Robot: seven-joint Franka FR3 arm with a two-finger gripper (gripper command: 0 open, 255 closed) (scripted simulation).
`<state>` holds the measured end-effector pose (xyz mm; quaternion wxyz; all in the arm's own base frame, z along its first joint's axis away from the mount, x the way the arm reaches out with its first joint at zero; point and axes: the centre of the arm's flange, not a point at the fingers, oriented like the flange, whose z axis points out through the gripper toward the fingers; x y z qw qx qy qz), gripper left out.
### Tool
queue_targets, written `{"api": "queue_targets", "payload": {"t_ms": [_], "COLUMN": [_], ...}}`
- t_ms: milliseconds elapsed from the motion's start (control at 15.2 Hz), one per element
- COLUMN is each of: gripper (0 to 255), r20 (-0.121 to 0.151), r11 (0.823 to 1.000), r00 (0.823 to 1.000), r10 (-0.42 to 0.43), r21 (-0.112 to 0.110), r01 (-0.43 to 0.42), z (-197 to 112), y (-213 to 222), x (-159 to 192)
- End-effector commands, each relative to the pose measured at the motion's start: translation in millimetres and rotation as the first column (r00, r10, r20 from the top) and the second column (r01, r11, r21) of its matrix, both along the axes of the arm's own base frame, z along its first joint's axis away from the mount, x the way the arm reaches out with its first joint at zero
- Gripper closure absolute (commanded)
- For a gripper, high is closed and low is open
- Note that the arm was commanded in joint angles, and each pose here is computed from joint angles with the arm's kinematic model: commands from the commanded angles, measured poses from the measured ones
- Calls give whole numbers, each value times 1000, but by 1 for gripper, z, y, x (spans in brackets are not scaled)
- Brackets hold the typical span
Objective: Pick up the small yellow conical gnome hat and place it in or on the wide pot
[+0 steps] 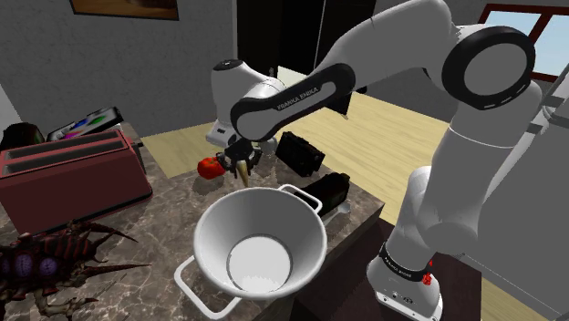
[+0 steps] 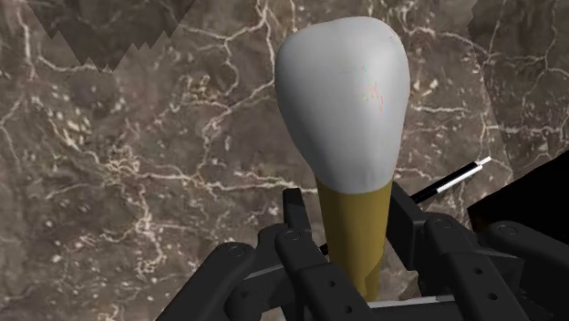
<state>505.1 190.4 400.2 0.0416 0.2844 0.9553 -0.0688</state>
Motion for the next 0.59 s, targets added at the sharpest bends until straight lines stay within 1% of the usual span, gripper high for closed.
{"api": "queue_targets", "payload": {"t_ms": [0, 528], "gripper": [255, 255], "r20": [0, 0], "r11": [1000, 1000], "r00": [1000, 1000], "r10": [0, 0], "r21": [0, 0], "r01": [0, 0], "z": [11, 53], "y": [1, 1], "x": [1, 1]}}
